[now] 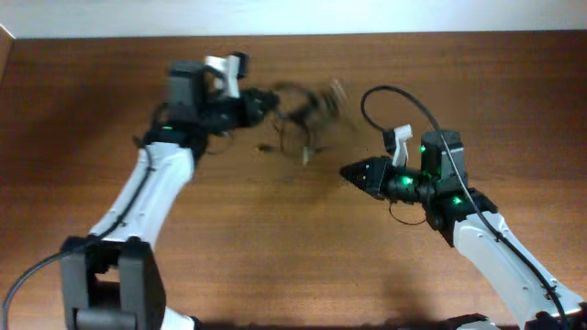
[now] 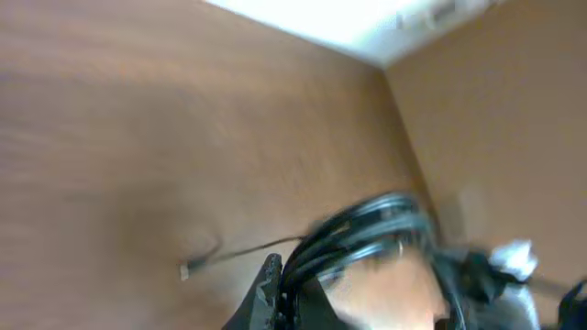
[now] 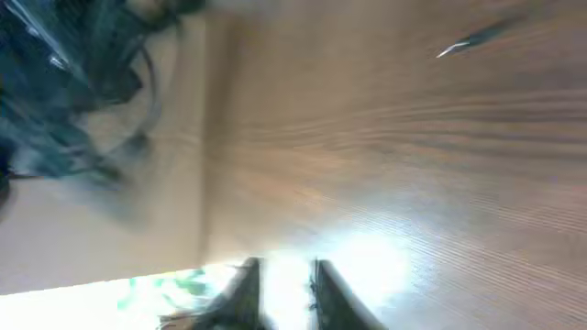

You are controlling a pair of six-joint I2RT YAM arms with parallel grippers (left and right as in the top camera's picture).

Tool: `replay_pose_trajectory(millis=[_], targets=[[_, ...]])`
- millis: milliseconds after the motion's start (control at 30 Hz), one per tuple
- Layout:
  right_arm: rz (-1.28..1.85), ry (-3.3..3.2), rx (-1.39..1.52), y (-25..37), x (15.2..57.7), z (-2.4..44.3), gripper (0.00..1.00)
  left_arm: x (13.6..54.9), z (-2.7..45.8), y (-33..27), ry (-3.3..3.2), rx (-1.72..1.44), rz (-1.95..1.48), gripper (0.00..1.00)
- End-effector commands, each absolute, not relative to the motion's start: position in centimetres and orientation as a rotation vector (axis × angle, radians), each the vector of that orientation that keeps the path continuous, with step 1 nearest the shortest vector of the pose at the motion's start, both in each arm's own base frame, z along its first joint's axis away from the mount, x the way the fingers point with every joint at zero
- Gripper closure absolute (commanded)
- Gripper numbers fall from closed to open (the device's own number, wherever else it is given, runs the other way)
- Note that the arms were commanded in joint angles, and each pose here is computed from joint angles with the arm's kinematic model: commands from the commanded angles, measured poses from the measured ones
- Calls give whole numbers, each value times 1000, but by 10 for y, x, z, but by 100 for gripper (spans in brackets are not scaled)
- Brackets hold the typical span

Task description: Untangle cables

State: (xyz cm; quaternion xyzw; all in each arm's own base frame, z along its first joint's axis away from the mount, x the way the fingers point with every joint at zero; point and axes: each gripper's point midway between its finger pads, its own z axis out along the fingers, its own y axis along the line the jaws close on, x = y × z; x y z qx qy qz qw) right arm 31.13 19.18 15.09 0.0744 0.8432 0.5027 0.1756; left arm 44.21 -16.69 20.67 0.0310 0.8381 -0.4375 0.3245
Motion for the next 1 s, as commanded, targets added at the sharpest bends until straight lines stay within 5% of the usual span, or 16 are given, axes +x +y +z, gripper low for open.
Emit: replay_pose_trajectory(millis=[0,233,467,500,567,800,967], targets=[[1307,2365,160,184,318,147,59,443,219,-148,2149,117,-1228,100],[1368,2375,214,188,315,149,32,423,215,-163,2188,176,-1332,100],[1368,2393,226,187,313,147,27,393,156,-152,2580,-423,-1282,98],[1366,2393,227,187,313,146,27,388,149,-153,2619,-444,-1233,82],[1365,2401,233,187,312,145,27,388,124,-141,2688,-499,-931,1],[1361,2448,267,185,306,138,26,376,89,-48,2714,-688,-97,1],[1347,2448,274,184,307,137,25,356,86,-89,2845,-647,-370,1]])
